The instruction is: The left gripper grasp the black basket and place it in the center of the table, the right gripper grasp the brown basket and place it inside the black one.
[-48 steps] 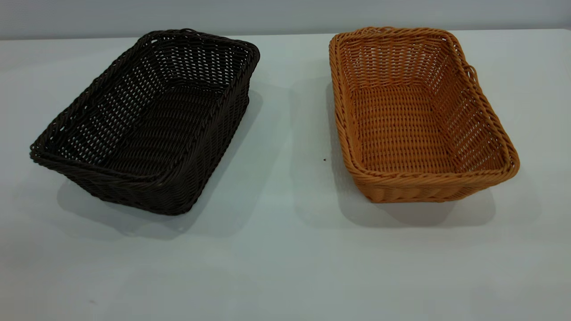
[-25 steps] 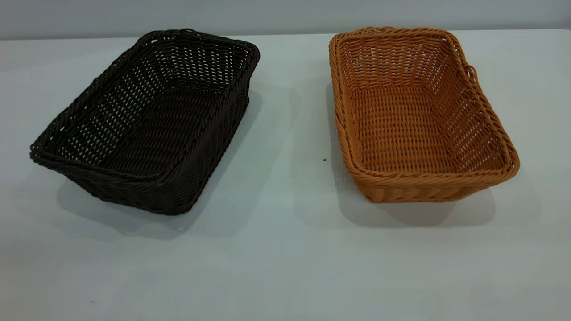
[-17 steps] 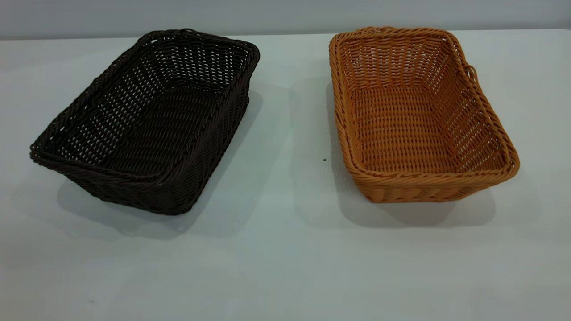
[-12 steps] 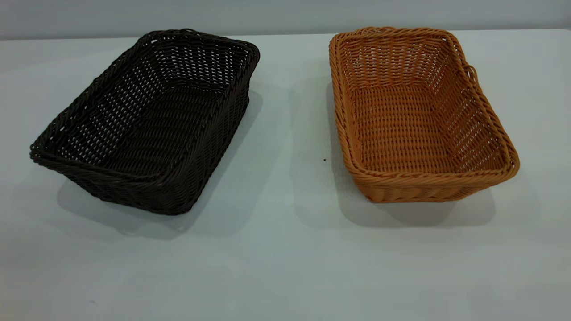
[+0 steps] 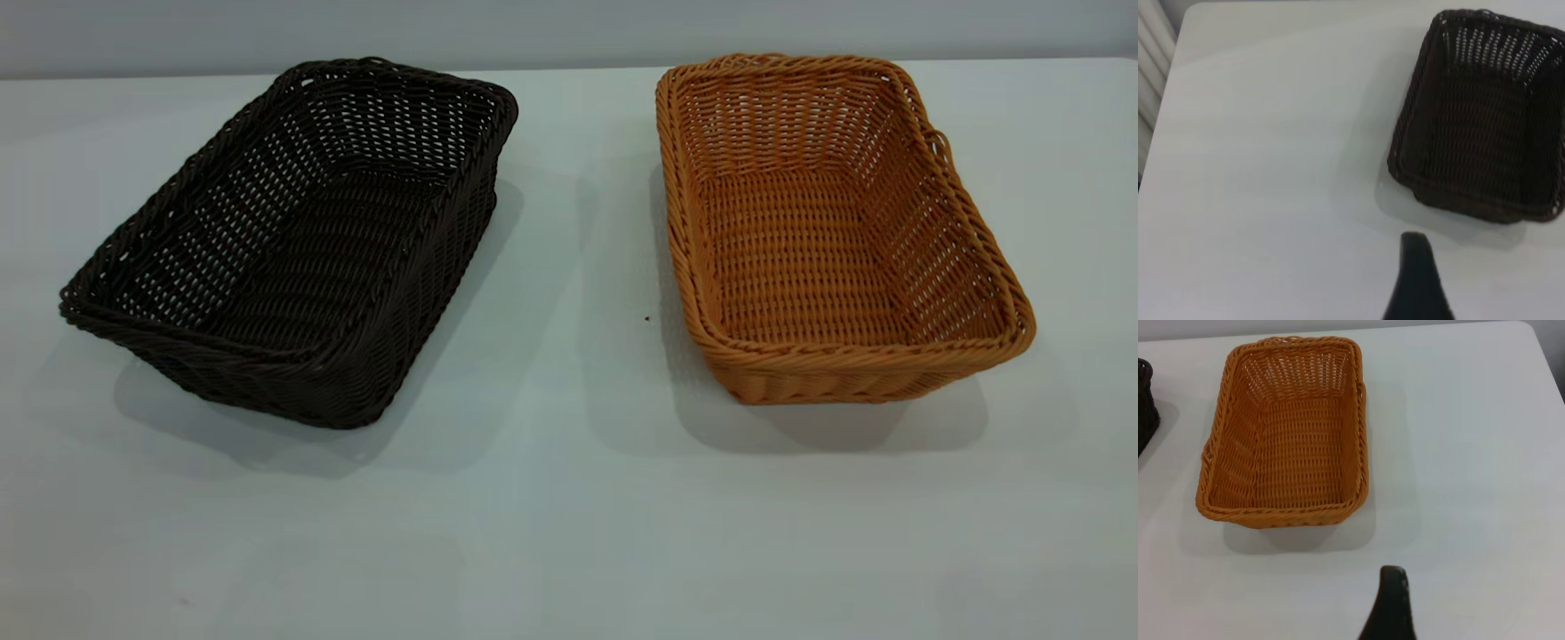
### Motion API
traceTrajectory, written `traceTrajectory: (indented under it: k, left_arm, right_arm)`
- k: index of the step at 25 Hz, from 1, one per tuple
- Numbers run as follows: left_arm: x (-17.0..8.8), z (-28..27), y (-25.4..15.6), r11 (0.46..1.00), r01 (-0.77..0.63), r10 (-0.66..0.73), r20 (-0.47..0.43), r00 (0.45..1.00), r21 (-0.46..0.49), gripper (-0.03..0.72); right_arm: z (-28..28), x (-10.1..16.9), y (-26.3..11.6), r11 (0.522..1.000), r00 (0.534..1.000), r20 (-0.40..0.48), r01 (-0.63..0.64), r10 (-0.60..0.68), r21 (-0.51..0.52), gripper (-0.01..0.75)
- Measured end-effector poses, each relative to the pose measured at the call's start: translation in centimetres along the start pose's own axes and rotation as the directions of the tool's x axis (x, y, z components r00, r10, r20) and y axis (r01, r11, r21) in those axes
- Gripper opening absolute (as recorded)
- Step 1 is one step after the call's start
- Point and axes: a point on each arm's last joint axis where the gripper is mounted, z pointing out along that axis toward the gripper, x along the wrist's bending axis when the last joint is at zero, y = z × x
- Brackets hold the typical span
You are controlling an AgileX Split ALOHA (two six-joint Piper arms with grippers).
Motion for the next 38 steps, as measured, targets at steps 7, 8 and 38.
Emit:
traceTrajectory:
  k: [7,8,38]
  left_arm:
    - [-0.1,7.9,5.8,0.999,-0.025,0.025,0.003,1.0,0.028,0.47]
    - [-0.2,9.1,6.7,0.998,-0.026,0.026,0.003,1.0,0.049,0.47]
    - [-4.2,43.0,5.7,0.826,-0.233,0.183,0.148,0.972,0.514,0.47]
  right_arm:
    - [0.0,0.0,0.0,1.0,1.0,0.0,0.0,0.0,0.0,0.565]
    - [0.0,0.0,0.0,1.0,1.0,0.0,0.0,0.0,0.0,0.565]
    - [0.4,0.0,0.3,0.998,0.999,0.005,-0.053,0.053,0.031,0.565]
